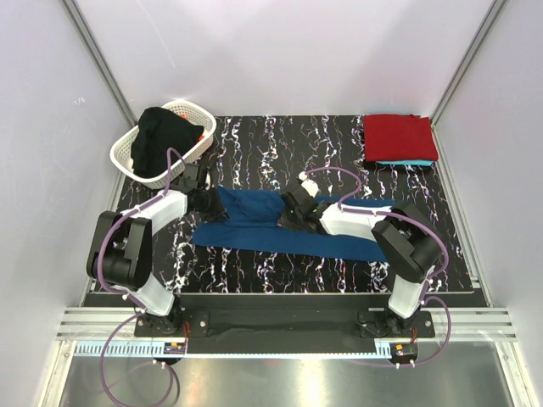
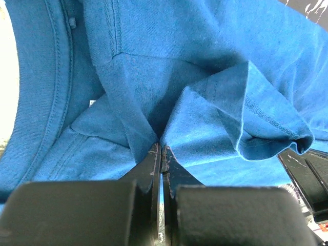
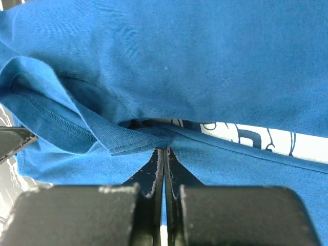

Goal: Fold and stack the t-shirts
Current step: Fold the tshirt

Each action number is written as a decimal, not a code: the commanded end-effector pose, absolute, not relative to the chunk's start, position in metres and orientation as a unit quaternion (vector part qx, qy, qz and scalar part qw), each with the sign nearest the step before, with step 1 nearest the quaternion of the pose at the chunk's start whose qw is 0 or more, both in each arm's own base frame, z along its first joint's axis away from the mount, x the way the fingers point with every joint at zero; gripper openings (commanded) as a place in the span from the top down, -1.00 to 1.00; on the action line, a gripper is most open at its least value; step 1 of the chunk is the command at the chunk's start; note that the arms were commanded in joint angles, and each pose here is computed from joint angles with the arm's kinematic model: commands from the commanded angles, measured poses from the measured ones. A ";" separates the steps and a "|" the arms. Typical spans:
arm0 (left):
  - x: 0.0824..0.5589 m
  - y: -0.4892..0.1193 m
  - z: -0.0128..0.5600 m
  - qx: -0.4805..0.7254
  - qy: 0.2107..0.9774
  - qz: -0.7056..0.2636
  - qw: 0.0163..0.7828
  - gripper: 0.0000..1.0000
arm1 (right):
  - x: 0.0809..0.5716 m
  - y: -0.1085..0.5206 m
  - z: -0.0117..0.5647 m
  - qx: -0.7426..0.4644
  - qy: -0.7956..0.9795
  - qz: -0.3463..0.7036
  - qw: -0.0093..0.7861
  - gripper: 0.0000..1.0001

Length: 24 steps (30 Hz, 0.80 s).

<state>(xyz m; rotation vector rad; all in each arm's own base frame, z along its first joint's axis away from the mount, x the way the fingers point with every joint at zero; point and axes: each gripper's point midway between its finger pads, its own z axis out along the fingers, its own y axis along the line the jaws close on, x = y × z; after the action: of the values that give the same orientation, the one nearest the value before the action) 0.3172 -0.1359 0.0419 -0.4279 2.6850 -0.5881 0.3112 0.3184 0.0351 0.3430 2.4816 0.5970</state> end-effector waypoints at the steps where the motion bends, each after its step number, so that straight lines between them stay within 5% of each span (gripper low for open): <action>1: 0.319 -0.131 0.049 -0.159 0.948 -0.195 0.195 1.00 | 0.316 0.316 0.047 0.149 0.916 0.233 0.289 1.00; 7: 0.314 -0.128 0.040 -0.161 0.952 -0.186 0.185 0.99 | 0.313 0.318 0.050 0.167 0.911 0.246 0.284 0.93; 14: 0.323 -0.127 0.062 -0.146 0.948 -0.185 0.212 0.41 | 0.315 0.318 0.071 0.118 0.907 0.252 0.316 0.55; 18: 0.332 -0.139 0.082 -0.133 0.941 -0.215 0.226 0.39 | 0.314 0.317 0.087 0.084 0.903 0.259 0.332 0.24; 24: 0.332 -0.159 0.081 -0.110 0.941 -0.243 0.207 0.42 | 0.314 0.321 0.087 -0.040 0.909 0.258 0.325 0.14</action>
<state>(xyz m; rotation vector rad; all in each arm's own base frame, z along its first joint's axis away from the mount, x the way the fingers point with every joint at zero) 0.3230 -0.1438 0.0643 -0.3890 2.6623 -0.5946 0.3064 0.3163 0.0732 0.0887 2.4189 0.6507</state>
